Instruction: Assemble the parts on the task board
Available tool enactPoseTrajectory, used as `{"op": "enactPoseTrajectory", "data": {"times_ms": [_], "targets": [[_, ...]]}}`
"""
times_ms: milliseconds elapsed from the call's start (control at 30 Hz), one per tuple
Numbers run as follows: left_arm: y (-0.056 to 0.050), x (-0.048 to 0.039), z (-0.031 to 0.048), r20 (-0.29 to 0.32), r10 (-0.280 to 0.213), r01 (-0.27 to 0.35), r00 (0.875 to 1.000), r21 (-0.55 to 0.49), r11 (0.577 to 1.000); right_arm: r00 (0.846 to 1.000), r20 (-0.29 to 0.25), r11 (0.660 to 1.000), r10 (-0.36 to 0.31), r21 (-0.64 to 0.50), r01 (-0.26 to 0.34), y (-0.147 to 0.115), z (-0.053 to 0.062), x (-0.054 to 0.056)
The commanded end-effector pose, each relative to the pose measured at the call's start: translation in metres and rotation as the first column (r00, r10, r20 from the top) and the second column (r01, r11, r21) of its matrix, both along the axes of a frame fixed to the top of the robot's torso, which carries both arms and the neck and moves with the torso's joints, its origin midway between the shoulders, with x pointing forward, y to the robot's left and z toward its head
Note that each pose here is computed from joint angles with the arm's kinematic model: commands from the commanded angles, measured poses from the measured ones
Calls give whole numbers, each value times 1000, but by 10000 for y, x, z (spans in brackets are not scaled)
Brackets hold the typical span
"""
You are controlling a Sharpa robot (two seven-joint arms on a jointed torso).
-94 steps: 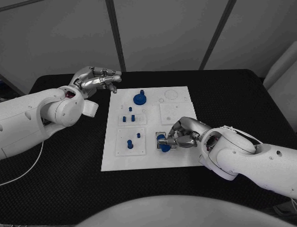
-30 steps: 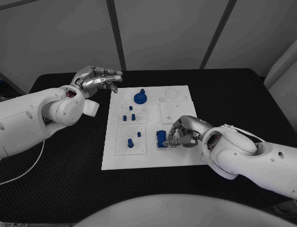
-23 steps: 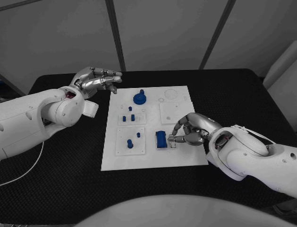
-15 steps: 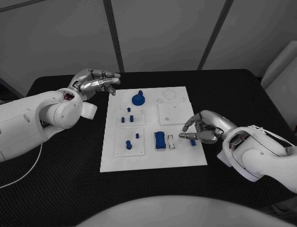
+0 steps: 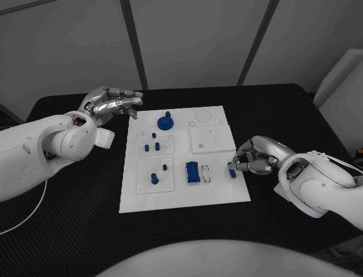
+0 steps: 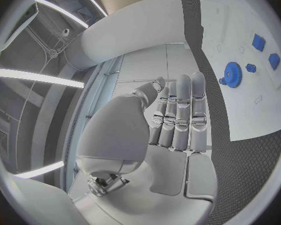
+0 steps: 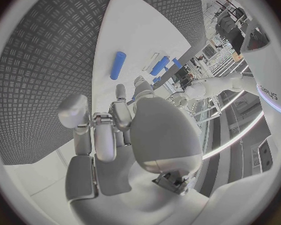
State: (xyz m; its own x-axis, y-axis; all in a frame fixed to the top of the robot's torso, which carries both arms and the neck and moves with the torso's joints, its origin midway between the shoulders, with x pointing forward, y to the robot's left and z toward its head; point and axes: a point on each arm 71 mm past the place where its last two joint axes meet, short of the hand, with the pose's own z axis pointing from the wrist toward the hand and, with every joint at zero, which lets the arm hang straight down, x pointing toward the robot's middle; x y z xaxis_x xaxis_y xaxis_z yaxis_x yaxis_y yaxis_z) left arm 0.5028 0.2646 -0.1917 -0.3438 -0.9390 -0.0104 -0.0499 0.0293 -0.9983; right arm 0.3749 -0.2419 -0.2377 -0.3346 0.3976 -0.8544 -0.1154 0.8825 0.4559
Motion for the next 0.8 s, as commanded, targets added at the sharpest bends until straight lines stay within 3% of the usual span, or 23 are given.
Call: {"op": "enactPoseTrajectory", "data": {"times_ms": [33,500,800], "targets": [[-13,-4,11,3,-10,10,1000,-7,1000,1000,1,997,-3,-78,3,-10,-18,12],[-6,-9,10,3,-10,10,1000,-7,1000,999,-42,990,-21,-140,15,8,-116,74],[-2,-8,8,2,-10,10,1000,-7,1000,998,-70,988,-1,-154,-10,98,-167,95]]}}
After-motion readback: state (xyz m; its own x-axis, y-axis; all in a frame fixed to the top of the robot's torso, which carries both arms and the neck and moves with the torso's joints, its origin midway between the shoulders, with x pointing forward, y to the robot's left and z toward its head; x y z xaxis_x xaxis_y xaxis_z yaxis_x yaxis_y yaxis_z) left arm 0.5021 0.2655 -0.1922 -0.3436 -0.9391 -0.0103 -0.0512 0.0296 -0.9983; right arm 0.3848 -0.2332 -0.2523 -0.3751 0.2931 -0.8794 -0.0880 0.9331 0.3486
